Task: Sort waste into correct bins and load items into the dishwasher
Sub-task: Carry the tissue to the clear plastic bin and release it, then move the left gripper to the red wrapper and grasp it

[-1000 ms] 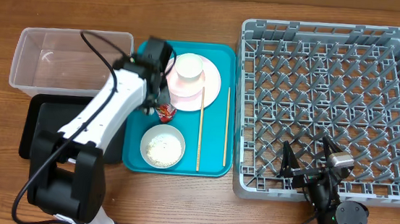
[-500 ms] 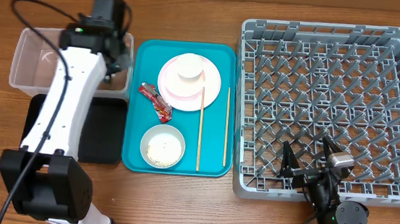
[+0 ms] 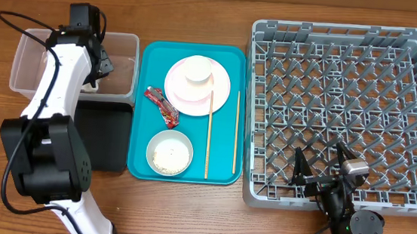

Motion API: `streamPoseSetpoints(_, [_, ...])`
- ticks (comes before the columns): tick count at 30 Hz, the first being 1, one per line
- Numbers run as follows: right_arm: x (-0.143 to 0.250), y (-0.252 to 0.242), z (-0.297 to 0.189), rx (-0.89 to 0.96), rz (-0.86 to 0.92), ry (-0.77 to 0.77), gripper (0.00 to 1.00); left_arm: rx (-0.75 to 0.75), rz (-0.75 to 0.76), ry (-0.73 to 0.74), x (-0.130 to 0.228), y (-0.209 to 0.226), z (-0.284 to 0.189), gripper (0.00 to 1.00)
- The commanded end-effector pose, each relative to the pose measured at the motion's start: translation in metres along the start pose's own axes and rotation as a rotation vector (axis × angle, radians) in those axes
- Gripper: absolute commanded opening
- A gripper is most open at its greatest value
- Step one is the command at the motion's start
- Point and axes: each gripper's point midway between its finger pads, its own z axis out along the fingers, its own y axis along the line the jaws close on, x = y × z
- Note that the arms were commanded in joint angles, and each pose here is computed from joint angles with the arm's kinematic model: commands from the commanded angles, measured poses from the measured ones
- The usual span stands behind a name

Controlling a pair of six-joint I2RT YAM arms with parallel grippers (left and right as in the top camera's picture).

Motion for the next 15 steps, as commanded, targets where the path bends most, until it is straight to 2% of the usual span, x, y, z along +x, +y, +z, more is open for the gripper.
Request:
streamPoseSetpoints(1, [0.002,-0.002,0.000,0.006,-0.001,-0.004,1.00,0.001,0.033,-0.012,-0.006,0.004,0.000,0.96])
streamPoseSetpoints(2, [0.002,-0.002,0.000,0.006,-0.001,-0.004,1.00,0.021,0.035,-0.005,-0.006,0.001,-0.003,1.00])
streamPoseSetpoints(4, [0.002,-0.002,0.000,0.006,-0.001,-0.004,1.00,0.074,0.039,0.008,-0.007,-0.005,-0.016,1.00])
streamPoseSetpoints(7, [0.002,-0.002,0.000,0.006,-0.001,-0.004,1.00,0.202,0.036,0.024,-0.008,-0.021,-0.049,0.93])
streamPoseSetpoints(9, [0.002,-0.002,0.000,0.006,-0.001,-0.004,1.00,0.334,0.041,0.052,-0.002,-0.036,-0.080,0.85])
streamPoseSetpoints(10, [0.002,-0.002,0.000,0.006,-0.001,-0.004,1.00,0.417,0.048,0.079,0.005,-0.046,-0.099,0.79])
streamPoseSetpoints(11, [0.002,-0.002,0.000,0.006,0.000,-0.004,1.00,0.500,0.057,0.111,0.015,-0.055,-0.119,0.77])
streamPoseSetpoints(15, [0.002,-0.002,0.000,0.006,-0.001,-0.004,1.00,0.676,0.104,0.264,0.062,-0.070,-0.171,0.79])
